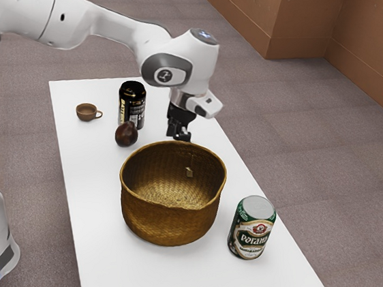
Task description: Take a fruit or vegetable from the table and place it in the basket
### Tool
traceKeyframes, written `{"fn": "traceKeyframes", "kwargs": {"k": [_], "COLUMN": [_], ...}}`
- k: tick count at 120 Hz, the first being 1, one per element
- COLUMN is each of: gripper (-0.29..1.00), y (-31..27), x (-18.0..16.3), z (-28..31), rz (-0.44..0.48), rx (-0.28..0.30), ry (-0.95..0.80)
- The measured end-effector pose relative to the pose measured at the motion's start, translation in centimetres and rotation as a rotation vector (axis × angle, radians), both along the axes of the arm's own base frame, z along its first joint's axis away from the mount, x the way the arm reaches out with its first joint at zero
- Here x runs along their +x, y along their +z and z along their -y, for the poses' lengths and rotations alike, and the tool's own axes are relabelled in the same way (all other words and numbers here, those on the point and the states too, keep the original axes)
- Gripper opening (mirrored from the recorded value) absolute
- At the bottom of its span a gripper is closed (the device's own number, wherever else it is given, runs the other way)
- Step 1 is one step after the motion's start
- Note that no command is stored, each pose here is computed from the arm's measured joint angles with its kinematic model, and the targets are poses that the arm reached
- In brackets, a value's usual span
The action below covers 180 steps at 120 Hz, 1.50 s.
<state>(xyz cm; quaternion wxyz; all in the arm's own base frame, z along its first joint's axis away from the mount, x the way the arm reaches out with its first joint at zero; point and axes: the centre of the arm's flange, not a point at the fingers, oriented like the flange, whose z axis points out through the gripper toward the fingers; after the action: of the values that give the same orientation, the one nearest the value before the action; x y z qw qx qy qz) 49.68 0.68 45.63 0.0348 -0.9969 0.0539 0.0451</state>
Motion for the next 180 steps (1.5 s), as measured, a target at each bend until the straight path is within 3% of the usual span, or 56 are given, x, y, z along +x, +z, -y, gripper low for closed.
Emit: {"fn": "traceKeyframes", "kwargs": {"k": [82,180], "gripper": [0.7,0.7], "y": [-0.4,-1.6], "x": [-3.4,-2.9], "z": [-1.2,-2.8], "rz": [0.009,0.031], "rx": [-0.008,-0.009], "ry": [0.028,0.06]}}
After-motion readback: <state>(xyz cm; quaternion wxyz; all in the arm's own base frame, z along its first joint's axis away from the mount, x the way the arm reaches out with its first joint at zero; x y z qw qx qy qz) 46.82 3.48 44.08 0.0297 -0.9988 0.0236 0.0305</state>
